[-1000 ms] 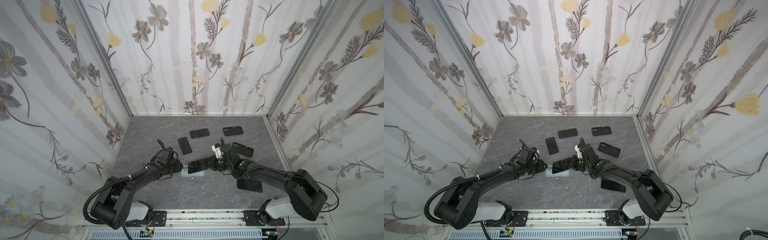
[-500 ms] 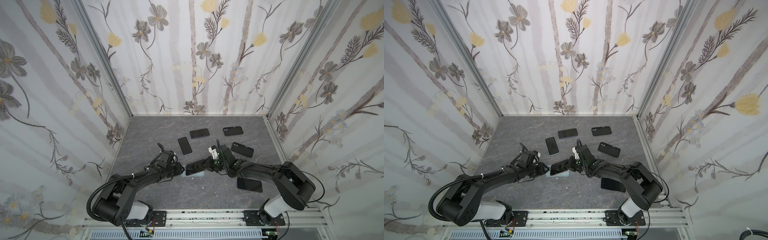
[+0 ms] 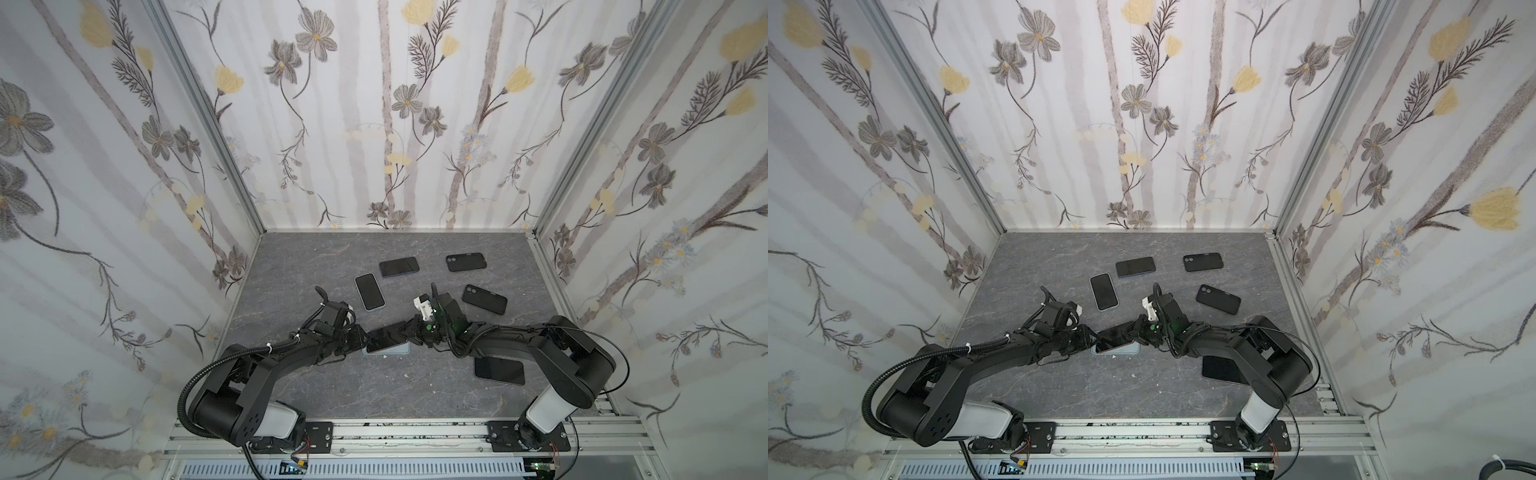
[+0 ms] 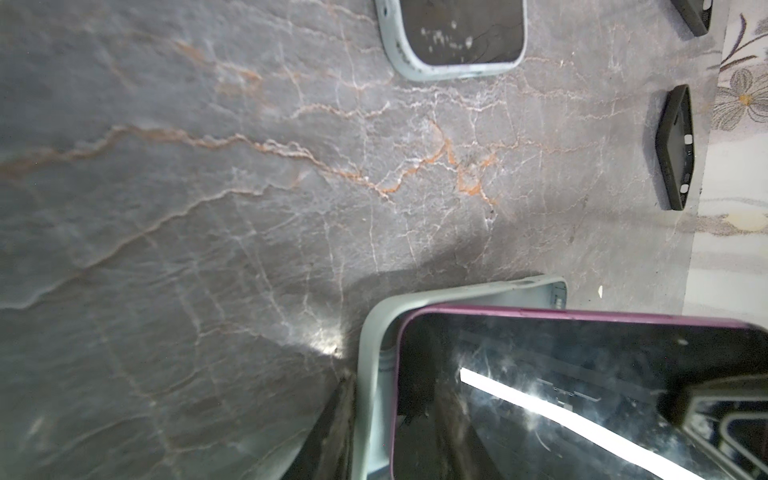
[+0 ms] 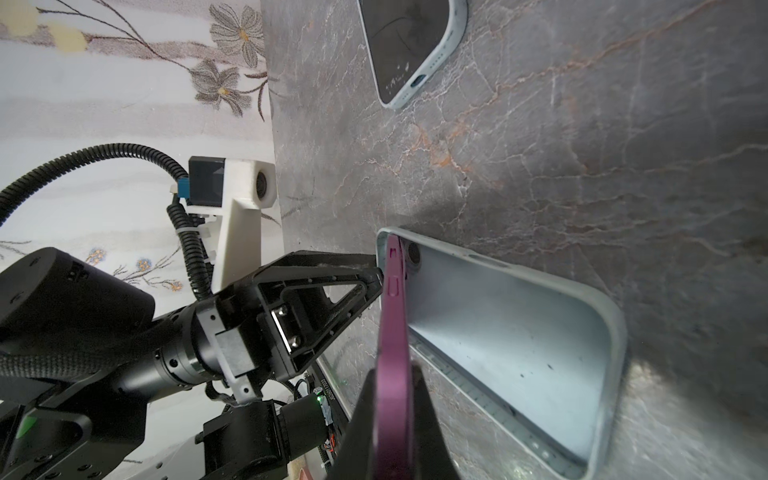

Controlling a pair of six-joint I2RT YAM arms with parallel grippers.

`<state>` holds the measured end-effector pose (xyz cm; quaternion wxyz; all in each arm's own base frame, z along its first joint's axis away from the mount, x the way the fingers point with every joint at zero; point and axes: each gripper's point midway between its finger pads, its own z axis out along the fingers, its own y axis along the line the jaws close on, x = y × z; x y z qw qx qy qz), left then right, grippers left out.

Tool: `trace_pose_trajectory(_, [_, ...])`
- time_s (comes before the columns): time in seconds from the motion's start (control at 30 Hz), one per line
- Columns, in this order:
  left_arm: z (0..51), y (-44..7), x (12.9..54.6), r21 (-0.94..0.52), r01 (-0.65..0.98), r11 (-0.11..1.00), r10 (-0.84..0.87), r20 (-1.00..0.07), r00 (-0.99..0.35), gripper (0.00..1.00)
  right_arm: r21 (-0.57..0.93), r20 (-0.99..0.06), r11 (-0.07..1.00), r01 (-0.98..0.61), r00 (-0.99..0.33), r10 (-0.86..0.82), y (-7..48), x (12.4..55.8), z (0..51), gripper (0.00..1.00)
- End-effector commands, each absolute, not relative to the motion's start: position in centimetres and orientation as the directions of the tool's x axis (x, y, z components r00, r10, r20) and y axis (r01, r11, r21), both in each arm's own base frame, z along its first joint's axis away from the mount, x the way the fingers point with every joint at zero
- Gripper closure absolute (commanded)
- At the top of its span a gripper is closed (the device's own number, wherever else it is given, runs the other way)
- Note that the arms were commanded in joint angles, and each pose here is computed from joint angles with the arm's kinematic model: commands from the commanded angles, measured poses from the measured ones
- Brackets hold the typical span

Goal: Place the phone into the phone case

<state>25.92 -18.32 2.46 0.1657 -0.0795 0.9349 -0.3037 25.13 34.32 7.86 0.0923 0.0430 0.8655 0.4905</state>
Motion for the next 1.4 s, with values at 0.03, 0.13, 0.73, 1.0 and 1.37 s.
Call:
trace_pose_trajectory(0.03, [2.5,-18.8,25.4,-0.618,-0.056,0.785,-0.253,-0.236,-0.938,0.67,0.869,-0.1,0.494,-0.002,-0.98,0.171,34.5,24.9,7.7,1.0])
trace_pose_trajectory(0.13, [2.6,-19.2,25.1,-0.635,-0.064,0.77,-0.26,-0.22,-0.94,0.68,0.868,-0.095,0.497,0.007,-0.979,0.179,34.1,24.7,7.4,1.0])
trace_pose_trajectory(0.73, [2.0,-19.9,25.4,-0.644,-0.08,0.76,-0.281,-0.216,-0.935,0.69,0.858,-0.045,0.513,0.021,-0.992,0.115,33.6,23.3,4.5,1.0])
trace_pose_trajectory(1.0, [1.3,-19.6,25.0,-0.617,-0.081,0.782,-0.265,-0.212,-0.941,0.7,0.848,-0.042,0.529,0.037,-0.99,0.137,32.9,24.0,3.3,1.0])
trace_pose_trajectory(1.37, [-1.0,-17.2,23.8,-0.496,-0.105,0.862,-0.24,-0.218,-0.946,0.71,0.799,-0.083,0.601,0.013,-0.988,0.133,32.3,24.6,3.3,0.72])
